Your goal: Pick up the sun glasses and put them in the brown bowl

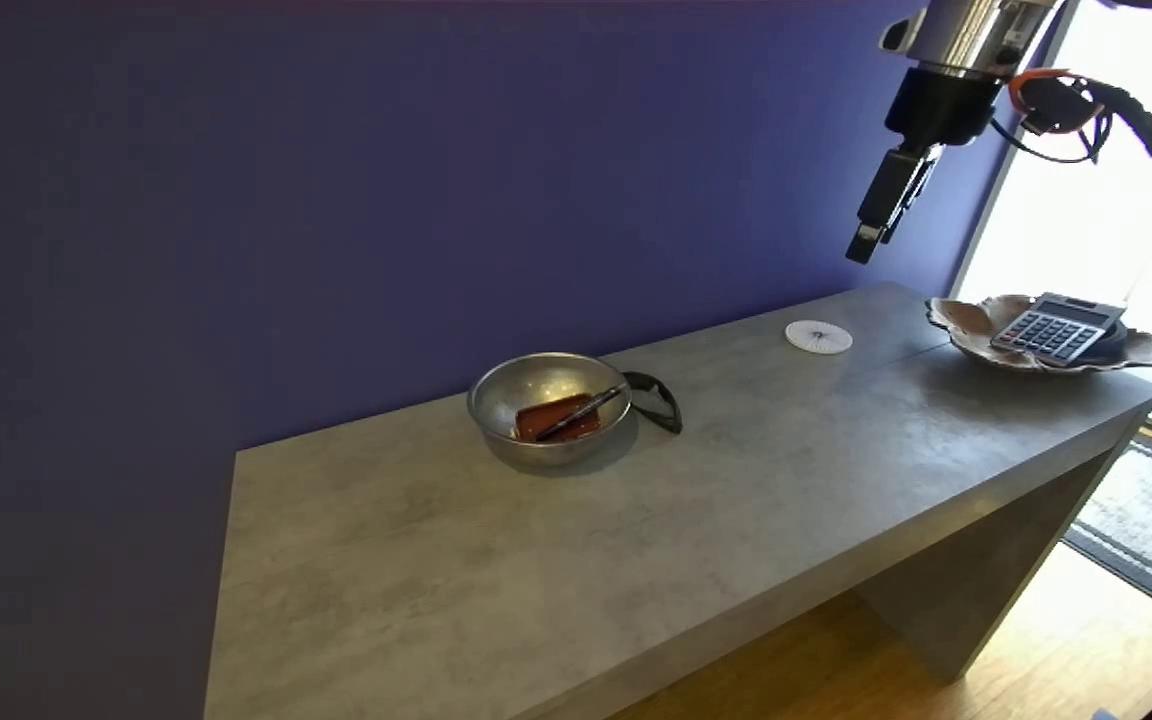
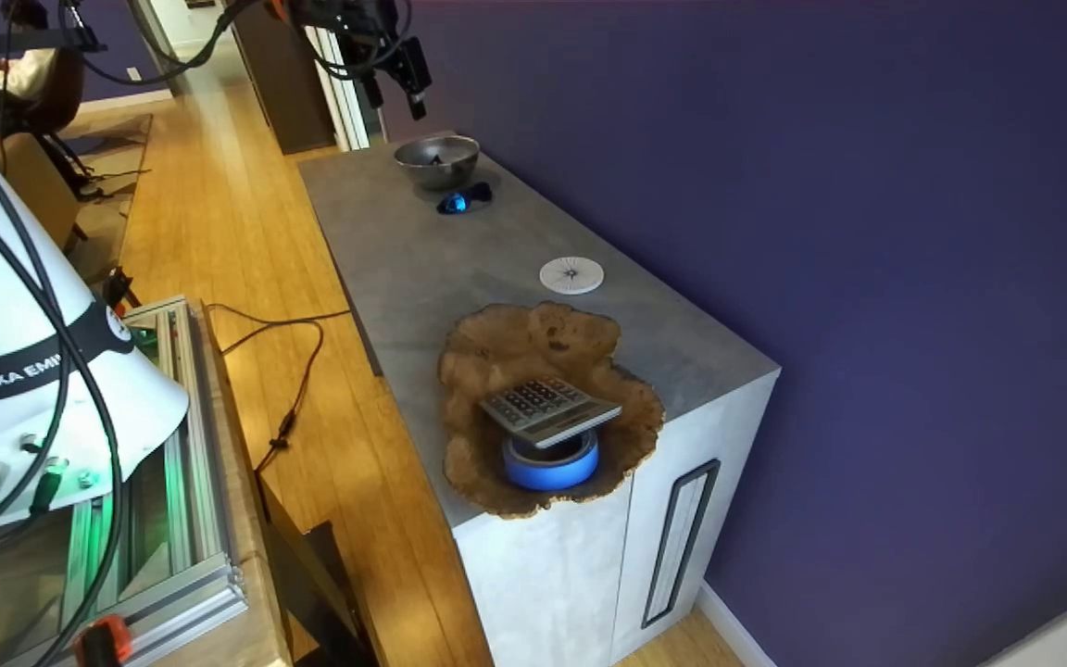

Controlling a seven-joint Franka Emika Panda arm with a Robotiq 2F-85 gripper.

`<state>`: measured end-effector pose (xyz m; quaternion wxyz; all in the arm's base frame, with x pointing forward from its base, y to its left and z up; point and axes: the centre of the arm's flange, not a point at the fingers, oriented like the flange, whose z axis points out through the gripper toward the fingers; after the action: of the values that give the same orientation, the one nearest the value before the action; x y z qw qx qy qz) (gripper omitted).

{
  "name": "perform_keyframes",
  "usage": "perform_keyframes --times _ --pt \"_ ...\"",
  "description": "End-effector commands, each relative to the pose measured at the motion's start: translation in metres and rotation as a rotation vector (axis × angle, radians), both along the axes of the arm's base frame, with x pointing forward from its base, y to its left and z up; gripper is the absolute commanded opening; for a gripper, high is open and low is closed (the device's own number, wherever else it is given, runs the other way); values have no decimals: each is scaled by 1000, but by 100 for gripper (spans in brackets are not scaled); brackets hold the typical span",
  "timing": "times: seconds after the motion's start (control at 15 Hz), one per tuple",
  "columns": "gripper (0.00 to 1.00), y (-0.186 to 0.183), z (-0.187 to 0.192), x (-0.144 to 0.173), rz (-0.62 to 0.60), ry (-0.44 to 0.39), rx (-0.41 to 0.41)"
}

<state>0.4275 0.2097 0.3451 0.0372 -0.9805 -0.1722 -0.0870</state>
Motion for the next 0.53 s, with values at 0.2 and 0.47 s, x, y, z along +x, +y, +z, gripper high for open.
perform_keyframes --times 0.2,0.47 --pt "100 68 -54 43 -151 -69 -87" --pt "100 95 -86 78 -164 -94 -149"
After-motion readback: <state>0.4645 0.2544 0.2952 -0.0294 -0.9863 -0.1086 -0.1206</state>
